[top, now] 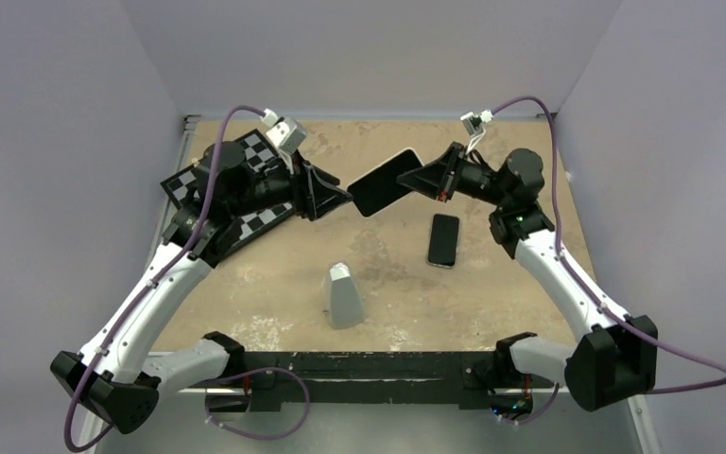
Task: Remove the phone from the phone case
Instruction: Adjust the phone, then remove the phone case from the phone.
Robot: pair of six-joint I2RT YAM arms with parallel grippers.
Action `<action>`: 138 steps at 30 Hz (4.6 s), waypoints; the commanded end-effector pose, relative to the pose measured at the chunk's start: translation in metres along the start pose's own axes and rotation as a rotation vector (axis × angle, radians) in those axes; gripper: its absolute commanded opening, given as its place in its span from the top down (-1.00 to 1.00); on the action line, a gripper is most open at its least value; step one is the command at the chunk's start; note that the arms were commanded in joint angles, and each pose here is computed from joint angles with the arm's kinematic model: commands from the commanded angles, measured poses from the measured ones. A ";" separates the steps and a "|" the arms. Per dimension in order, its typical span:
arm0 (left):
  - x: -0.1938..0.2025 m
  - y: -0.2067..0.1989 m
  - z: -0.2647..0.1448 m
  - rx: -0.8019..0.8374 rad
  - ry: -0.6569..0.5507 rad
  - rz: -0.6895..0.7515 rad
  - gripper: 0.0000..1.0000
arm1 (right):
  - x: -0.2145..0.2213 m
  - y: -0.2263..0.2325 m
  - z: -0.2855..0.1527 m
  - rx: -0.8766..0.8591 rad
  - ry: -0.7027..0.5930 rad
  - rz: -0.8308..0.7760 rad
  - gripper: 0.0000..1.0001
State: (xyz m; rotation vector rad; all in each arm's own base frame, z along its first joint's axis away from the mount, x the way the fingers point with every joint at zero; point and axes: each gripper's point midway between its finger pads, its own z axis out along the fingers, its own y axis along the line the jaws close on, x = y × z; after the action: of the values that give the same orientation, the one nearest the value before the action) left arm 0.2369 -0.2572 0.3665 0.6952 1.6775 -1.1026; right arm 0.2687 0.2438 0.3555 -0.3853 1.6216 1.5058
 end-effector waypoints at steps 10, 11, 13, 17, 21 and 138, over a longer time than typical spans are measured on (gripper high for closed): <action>-0.002 0.056 -0.029 -0.368 -0.137 -0.257 -0.32 | -0.060 -0.004 0.018 -0.044 -0.004 -0.114 1.00; 0.002 0.053 -0.028 -0.347 -0.136 -0.277 -0.43 | -0.059 -0.004 0.019 -0.048 0.000 -0.113 1.00; 0.004 0.048 -0.027 -0.319 -0.145 -0.306 -0.68 | -0.057 -0.005 0.020 -0.064 0.024 -0.094 1.00; 0.002 0.047 -0.022 -0.300 -0.127 -0.335 -0.41 | -0.058 0.000 0.026 -0.126 0.056 -0.032 1.00; -0.009 0.040 -0.015 -0.227 -0.168 -0.359 -0.02 | -0.062 0.018 0.025 -0.226 0.073 -0.021 1.00; -0.111 -0.017 0.000 0.078 -0.398 -0.348 1.00 | -0.025 0.088 0.046 -0.401 0.166 -0.032 -0.29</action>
State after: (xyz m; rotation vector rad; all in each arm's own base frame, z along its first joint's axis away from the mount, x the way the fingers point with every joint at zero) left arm 0.2605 -0.2713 0.4189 0.3325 1.6643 -1.4004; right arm 0.2567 0.2884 0.4198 -0.7270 1.5243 1.7728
